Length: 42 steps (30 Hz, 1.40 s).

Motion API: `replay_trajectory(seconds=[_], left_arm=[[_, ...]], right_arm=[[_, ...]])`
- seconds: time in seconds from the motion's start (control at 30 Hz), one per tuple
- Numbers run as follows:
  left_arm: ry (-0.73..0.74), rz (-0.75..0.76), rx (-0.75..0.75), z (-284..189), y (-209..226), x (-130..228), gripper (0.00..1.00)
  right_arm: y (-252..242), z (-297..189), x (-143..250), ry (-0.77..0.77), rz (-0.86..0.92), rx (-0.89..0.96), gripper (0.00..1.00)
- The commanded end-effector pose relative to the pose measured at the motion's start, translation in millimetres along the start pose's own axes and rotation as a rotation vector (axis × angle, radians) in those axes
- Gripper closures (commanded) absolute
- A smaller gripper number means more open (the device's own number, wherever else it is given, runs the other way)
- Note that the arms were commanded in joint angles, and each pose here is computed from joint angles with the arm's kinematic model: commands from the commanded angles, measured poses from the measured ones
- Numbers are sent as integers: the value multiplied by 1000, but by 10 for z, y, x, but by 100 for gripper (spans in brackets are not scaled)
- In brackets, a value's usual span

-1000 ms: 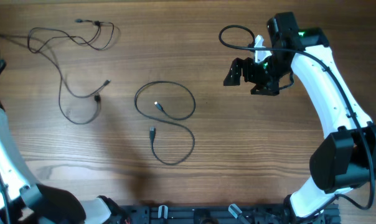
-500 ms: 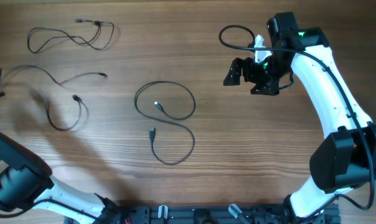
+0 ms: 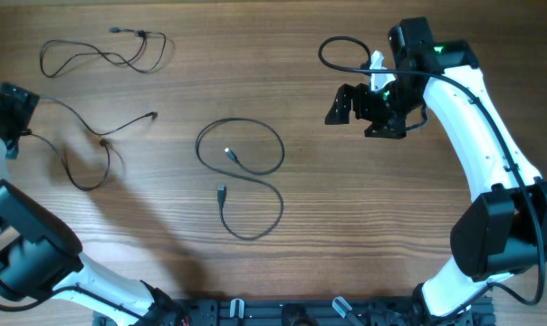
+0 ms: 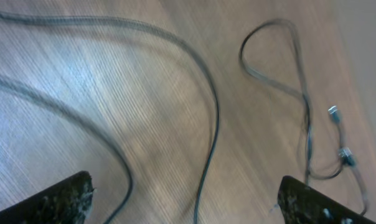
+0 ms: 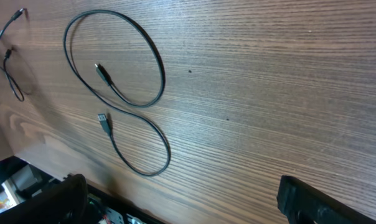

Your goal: Untangle cables

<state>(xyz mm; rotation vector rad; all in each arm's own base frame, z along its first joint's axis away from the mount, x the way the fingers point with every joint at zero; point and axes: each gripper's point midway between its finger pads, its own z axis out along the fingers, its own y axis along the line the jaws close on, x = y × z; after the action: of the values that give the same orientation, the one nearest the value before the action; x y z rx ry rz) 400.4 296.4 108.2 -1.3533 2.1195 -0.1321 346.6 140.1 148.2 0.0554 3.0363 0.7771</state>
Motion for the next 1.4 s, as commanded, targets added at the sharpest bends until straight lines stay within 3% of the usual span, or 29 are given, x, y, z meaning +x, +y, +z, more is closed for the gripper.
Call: replay_trajectory(seconds=[0.0,0.23,0.33,0.4,0.43,0.53,0.57,0.6,0.67,0.8,0.9,1.0,1.03,1.07,1.1,1.13,1.17,1.37], left_arm=[[11,14,-94,-3,58,109,6],[129,-86,-215,350,321,499,10],[89,-52,-295,488,506,449,18],[73,10,-266,575,466,397,22],[73,22,-244,613,433,391,29],[116,0,-136,749,272,478,81],[116,-25,-126,756,254,479,93],[108,-77,-124,752,253,458,96],[140,-192,-32,716,155,405,96],[304,-547,358,437,-188,151,96],[324,-650,386,352,-16,38,96],[327,-628,360,338,128,66,96],[321,-588,356,344,144,81,96],[314,-537,359,348,132,98,87],[309,-478,366,356,99,122,39],[306,-430,368,366,70,149,10],[301,-382,359,385,45,185,0],[273,-166,53,601,168,552,0]], right_arm=[[38,34,-25,-2,-19,-17,0],[39,34,-31,-5,-23,-18,0],[35,34,-17,0,-21,-16,0],[36,34,-21,-1,-20,-16,0],[38,34,-25,-2,-19,-17,0],[31,34,-29,-4,5,-13,0],[31,34,-27,-3,6,-14,0],[31,34,-25,-3,8,-13,0],[30,34,-21,-1,9,-13,0],[28,34,-14,2,8,-12,0],[29,35,-21,-1,7,-13,0],[29,35,-21,-1,6,-13,0],[30,35,-22,-1,6,-13,0],[28,37,-22,-1,7,-13,0],[27,39,-21,0,7,-13,0],[27,39,-20,1,7,-13,0],[29,40,-17,2,7,-12,0],[159,114,36,15,-37,-9,0]])
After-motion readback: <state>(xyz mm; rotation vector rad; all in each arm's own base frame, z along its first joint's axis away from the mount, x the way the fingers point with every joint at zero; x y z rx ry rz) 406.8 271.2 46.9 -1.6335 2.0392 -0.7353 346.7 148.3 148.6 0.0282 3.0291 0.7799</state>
